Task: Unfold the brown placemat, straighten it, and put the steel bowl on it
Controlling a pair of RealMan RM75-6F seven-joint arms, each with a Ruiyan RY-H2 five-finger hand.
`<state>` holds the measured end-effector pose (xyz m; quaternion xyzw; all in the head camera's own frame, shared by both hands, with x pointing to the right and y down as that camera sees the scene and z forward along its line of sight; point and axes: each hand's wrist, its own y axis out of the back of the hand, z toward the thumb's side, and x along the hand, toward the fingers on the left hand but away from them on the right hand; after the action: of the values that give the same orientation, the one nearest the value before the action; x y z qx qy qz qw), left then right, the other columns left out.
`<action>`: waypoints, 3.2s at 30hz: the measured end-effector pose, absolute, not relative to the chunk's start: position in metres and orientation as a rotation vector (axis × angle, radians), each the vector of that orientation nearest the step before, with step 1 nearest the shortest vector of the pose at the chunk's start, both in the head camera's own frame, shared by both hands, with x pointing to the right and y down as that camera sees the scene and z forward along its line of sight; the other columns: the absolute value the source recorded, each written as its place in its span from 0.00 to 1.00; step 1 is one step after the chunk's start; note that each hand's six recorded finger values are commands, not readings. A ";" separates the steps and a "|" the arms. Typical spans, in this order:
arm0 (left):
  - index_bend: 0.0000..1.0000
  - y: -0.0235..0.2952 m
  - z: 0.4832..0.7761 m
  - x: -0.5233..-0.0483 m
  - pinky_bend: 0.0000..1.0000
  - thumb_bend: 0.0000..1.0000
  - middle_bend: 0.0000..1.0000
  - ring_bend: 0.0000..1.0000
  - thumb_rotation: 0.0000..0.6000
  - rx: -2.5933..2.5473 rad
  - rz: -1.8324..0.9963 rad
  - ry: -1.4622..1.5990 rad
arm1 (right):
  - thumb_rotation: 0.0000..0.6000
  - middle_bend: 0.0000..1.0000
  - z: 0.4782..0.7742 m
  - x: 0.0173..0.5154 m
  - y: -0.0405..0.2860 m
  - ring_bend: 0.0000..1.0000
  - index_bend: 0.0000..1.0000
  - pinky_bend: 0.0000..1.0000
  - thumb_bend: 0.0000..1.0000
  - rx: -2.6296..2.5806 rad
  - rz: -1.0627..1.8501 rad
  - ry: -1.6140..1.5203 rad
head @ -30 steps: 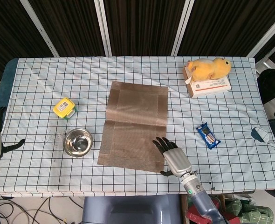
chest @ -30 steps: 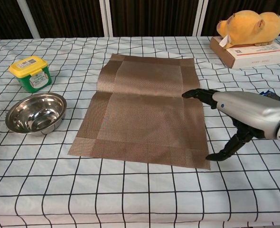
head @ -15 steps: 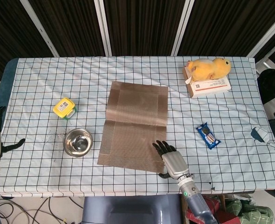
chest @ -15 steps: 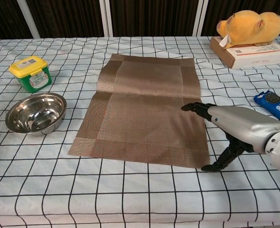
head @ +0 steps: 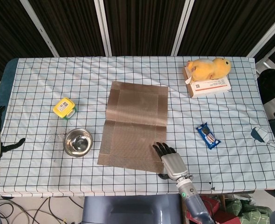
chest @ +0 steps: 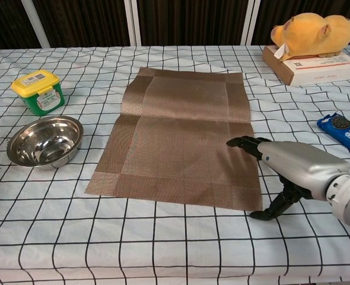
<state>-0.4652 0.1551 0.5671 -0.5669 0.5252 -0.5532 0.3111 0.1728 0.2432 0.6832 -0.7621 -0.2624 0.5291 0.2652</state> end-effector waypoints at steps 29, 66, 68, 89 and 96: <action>0.04 0.154 0.567 -0.465 0.08 0.04 0.05 0.01 1.00 -1.510 -1.448 1.423 | 1.00 0.16 0.685 0.171 0.231 0.03 0.44 0.16 0.29 -2.062 1.309 -0.933; 0.04 0.155 0.569 -0.461 0.08 0.04 0.05 0.01 1.00 -1.534 -1.451 1.419 | 1.00 0.22 0.678 0.175 0.231 0.06 0.55 0.16 0.47 -2.082 1.242 -0.981; 0.04 0.155 0.569 -0.462 0.08 0.04 0.05 0.01 1.00 -1.534 -1.452 1.420 | 1.00 0.22 0.676 0.178 0.232 0.06 0.55 0.16 0.47 -2.080 1.243 -0.978; 0.04 0.155 0.571 -0.459 0.08 0.04 0.05 0.01 1.00 -1.544 -1.454 1.415 | 1.00 0.22 0.638 0.287 0.202 0.06 0.59 0.16 0.50 -1.949 1.506 -1.173; 0.04 0.155 0.571 -0.458 0.08 0.04 0.05 0.01 1.00 -1.548 -1.454 1.414 | 1.00 0.22 0.634 0.333 0.152 0.06 0.59 0.16 0.50 -1.782 1.629 -1.229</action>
<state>-0.4581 0.1552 0.5708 -0.5805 0.5303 -0.5453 0.2906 0.3334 0.1518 0.6338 -0.6425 -0.4431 0.5873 0.2144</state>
